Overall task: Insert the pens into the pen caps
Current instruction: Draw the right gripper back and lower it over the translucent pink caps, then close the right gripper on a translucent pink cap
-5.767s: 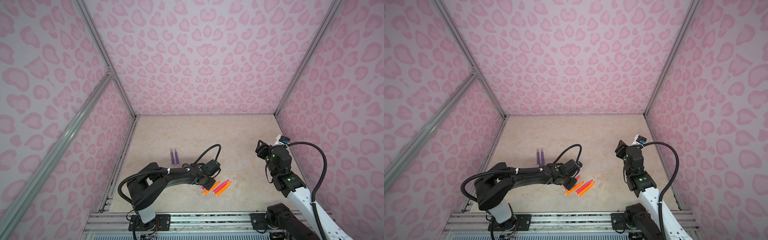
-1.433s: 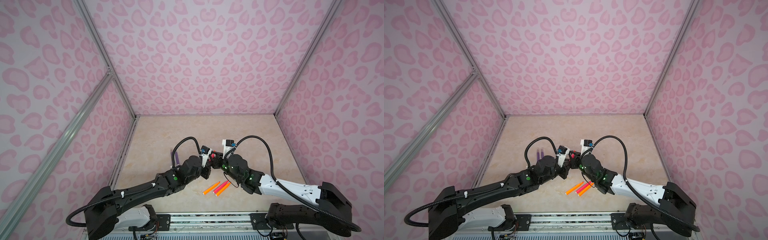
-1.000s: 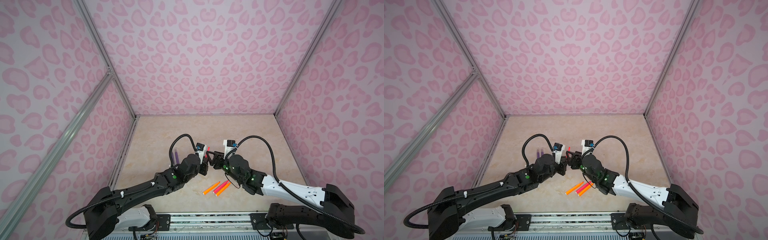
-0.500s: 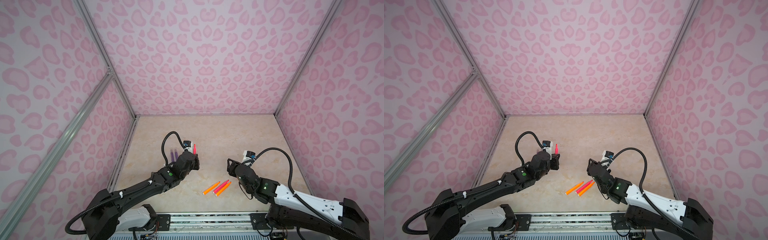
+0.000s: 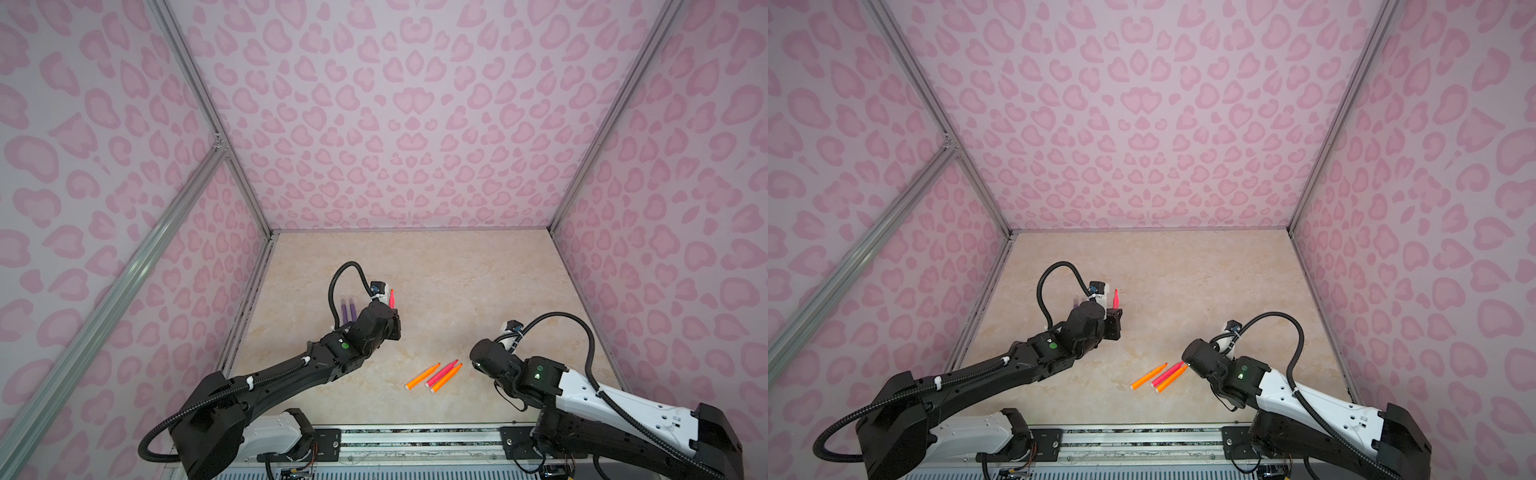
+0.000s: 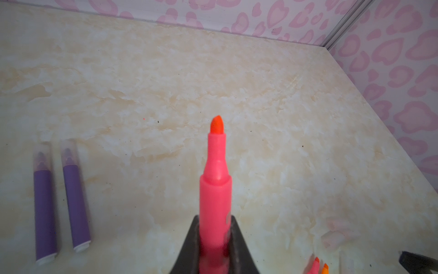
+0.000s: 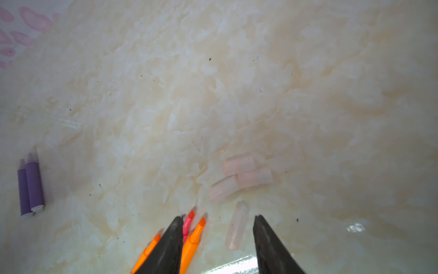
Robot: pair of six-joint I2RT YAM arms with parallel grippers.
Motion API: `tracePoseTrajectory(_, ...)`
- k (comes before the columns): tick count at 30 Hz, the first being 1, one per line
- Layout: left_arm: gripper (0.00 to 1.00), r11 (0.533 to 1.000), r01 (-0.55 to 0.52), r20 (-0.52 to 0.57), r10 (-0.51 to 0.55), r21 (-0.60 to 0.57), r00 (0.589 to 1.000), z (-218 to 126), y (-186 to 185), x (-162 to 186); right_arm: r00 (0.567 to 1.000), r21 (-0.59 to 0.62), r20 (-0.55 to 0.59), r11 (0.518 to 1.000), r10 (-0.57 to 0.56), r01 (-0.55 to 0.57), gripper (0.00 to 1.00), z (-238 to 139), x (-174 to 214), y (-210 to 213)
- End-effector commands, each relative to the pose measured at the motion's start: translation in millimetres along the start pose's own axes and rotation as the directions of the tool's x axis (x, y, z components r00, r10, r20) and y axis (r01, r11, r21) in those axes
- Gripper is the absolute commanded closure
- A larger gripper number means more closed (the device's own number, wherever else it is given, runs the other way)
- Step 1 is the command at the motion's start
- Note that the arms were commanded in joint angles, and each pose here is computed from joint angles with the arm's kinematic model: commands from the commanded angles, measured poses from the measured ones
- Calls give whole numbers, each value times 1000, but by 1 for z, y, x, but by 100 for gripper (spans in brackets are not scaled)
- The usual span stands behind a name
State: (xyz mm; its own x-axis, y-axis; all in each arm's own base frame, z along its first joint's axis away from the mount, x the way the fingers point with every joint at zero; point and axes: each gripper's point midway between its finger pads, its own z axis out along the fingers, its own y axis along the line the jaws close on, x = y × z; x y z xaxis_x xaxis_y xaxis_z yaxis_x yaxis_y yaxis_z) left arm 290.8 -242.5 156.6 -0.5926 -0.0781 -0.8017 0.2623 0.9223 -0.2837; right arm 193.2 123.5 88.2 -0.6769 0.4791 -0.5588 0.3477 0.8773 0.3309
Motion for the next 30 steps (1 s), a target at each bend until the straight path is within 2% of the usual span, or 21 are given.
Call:
tracePoseTrajectory(1,97,1000,-7,4,7,20,1000,1,-6,-5,995,25,-77,997,-68,70,54,9,22,-17)
tracePoseTrajectory(6,97,1000,-15,-8,15,22,1000,4,-8,-4,989,22,-106,994,-100,103,54,19,34,-22)
tracePoseTrajectory(14,97,999,-19,-6,19,27,1000,4,-9,-5,982,-25,-118,989,-150,148,53,24,37,-3)
tracePoseTrajectory(30,97,999,-22,-8,23,34,1000,3,-11,-5,950,162,-203,949,-237,271,60,48,53,-14)
